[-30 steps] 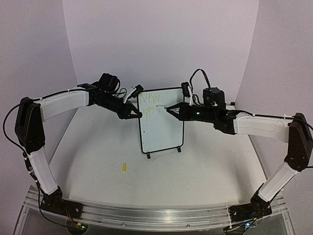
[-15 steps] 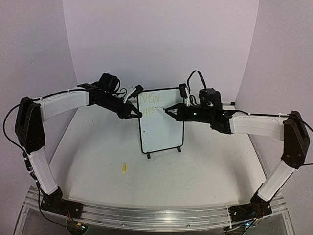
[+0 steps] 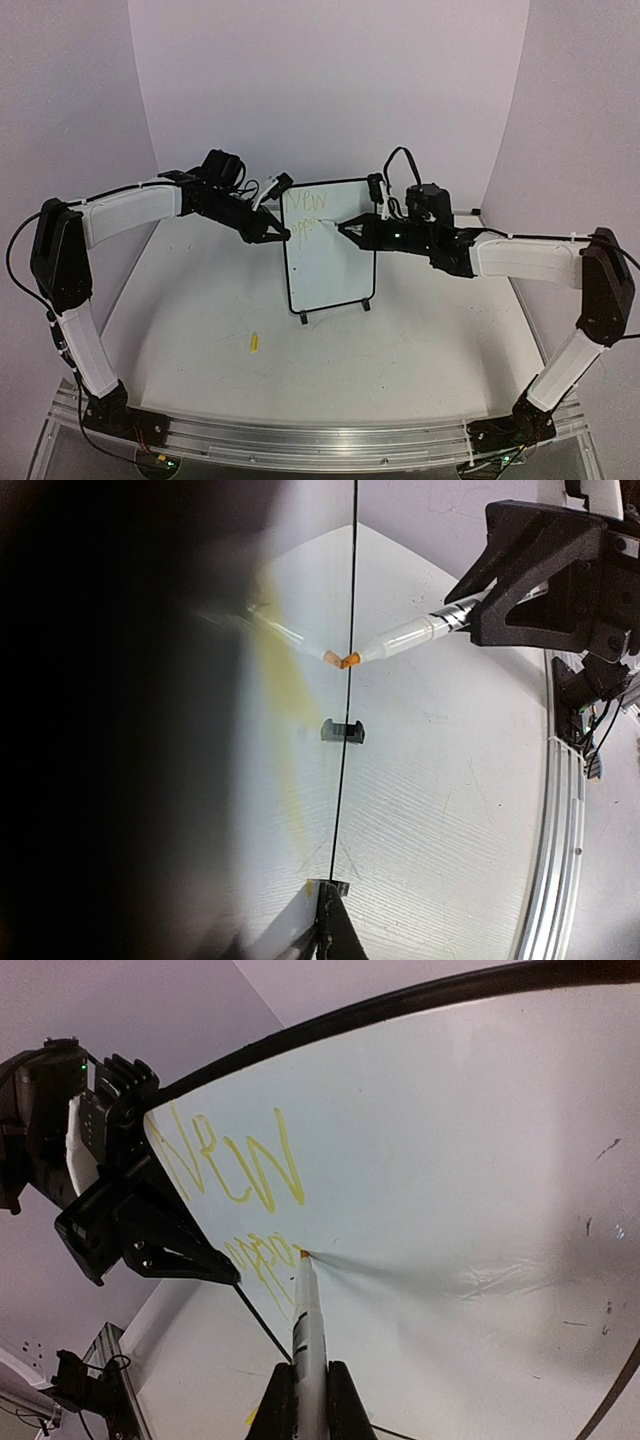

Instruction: Write a sentence on the whiteboard

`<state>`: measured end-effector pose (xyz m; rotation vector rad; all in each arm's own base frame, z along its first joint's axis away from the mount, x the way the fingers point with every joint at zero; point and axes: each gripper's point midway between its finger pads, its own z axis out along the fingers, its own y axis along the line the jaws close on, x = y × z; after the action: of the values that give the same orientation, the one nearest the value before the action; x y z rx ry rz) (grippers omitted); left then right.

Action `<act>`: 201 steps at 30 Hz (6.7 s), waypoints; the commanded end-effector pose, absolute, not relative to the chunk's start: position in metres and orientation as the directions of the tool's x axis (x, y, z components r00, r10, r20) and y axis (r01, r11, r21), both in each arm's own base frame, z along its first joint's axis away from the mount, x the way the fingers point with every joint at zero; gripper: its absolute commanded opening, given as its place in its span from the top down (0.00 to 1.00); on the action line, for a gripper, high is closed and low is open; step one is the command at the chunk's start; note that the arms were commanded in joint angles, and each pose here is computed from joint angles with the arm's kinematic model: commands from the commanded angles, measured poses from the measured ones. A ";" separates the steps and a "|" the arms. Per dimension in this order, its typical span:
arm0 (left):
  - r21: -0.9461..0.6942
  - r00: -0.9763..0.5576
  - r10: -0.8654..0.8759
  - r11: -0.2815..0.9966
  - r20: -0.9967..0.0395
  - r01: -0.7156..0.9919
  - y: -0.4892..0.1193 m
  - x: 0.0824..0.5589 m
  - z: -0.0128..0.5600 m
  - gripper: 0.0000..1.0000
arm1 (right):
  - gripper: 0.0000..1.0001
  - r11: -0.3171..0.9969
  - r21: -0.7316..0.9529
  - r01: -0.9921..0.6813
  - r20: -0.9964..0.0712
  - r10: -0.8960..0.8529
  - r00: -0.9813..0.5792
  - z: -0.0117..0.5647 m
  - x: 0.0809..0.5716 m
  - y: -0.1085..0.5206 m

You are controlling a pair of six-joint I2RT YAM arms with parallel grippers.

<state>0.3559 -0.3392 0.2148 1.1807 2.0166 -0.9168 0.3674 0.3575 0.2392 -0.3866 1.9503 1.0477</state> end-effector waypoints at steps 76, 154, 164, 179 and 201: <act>-0.211 -0.413 0.526 0.402 -0.743 0.891 -0.324 0.349 0.207 1.00 | 1.00 0.561 0.571 -0.600 -0.807 0.250 -0.535 0.264 0.356 0.339; -0.212 -0.416 0.528 0.404 -0.740 0.890 -0.324 0.350 0.205 1.00 | 1.00 0.592 0.542 -0.597 -0.828 0.254 -0.501 0.271 0.371 0.343; -0.211 -0.415 0.527 0.404 -0.742 0.890 -0.324 0.350 0.206 1.00 | 1.00 0.636 0.542 -0.550 -0.818 0.248 -0.519 0.255 0.379 0.340; -0.212 -0.416 0.528 0.404 -0.741 0.890 -0.324 0.350 0.205 1.00 | 1.00 0.659 0.565 -0.496 -0.780 0.231 -0.581 0.221 0.369 0.331; -0.214 -0.417 0.528 0.403 -0.740 0.890 -0.324 0.350 0.205 1.00 | 1.00 0.700 0.550 -0.456 -0.796 0.275 -0.538 0.238 0.376 0.317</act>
<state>0.3562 -0.3389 0.2148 1.1771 2.0200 -0.9137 0.3627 0.3300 0.2103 -0.2069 1.9960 0.9977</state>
